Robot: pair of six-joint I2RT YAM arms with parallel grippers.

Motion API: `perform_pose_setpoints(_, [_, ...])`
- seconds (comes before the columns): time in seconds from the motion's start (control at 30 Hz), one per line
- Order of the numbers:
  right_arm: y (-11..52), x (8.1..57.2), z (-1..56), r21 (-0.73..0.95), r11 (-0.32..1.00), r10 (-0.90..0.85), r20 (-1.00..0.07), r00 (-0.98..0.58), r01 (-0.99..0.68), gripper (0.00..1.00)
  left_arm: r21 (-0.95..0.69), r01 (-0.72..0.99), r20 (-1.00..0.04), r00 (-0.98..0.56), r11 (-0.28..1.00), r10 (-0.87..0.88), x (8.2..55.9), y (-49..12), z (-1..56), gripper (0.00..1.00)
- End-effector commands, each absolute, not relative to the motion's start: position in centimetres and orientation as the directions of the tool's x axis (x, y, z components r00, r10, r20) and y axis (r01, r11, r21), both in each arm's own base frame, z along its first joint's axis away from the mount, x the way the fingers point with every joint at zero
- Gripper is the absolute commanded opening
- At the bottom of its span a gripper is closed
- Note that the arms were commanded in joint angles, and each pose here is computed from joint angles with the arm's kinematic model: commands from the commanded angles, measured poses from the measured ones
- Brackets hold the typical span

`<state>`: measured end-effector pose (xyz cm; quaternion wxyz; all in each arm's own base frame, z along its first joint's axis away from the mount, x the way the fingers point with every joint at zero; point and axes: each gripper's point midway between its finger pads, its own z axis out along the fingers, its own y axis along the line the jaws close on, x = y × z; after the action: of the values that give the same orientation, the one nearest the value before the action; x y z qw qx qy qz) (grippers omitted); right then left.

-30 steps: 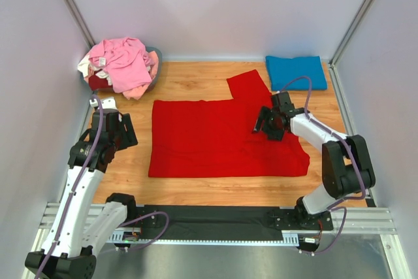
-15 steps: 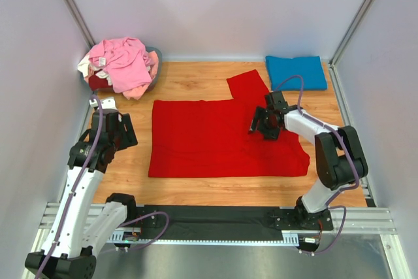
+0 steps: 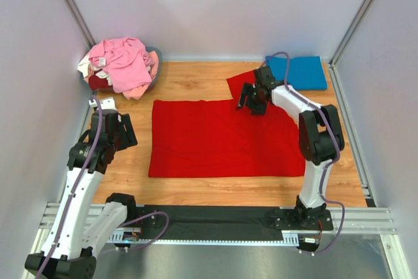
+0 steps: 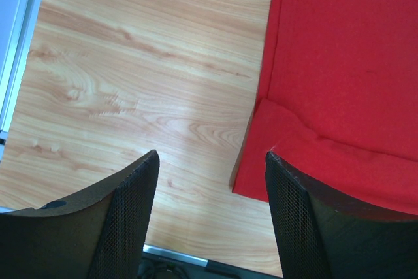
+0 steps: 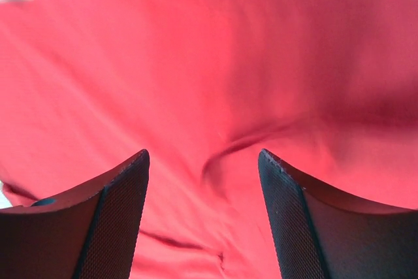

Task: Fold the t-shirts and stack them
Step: Fold the tshirt

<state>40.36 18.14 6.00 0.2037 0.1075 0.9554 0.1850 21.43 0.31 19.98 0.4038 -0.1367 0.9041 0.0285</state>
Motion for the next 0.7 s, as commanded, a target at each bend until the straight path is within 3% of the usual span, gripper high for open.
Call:
perform_pose_setpoints(0.0, [20.0,46.1,10.8,0.416,0.909,0.205,-0.478,-0.854,-0.015,0.7,-0.062,-0.262,-0.754,-0.619,0.963,-0.217,21.6,0.4,20.4,0.73])
perform_pose_setpoints(0.37, [13.3,58.6,13.2,0.314,0.943,0.295,-0.639,-0.711,0.109,0.73,-0.066,-0.246,-0.747,-0.631,0.967,-0.211,21.8,0.1,20.1,0.73])
perform_pose_setpoints(0.67, [10.6,64.3,10.3,0.15,0.976,0.216,-0.738,-0.64,0.157,0.73,-0.069,-0.241,-0.745,-0.633,0.968,-0.21,21.9,0.0,20.1,0.72])
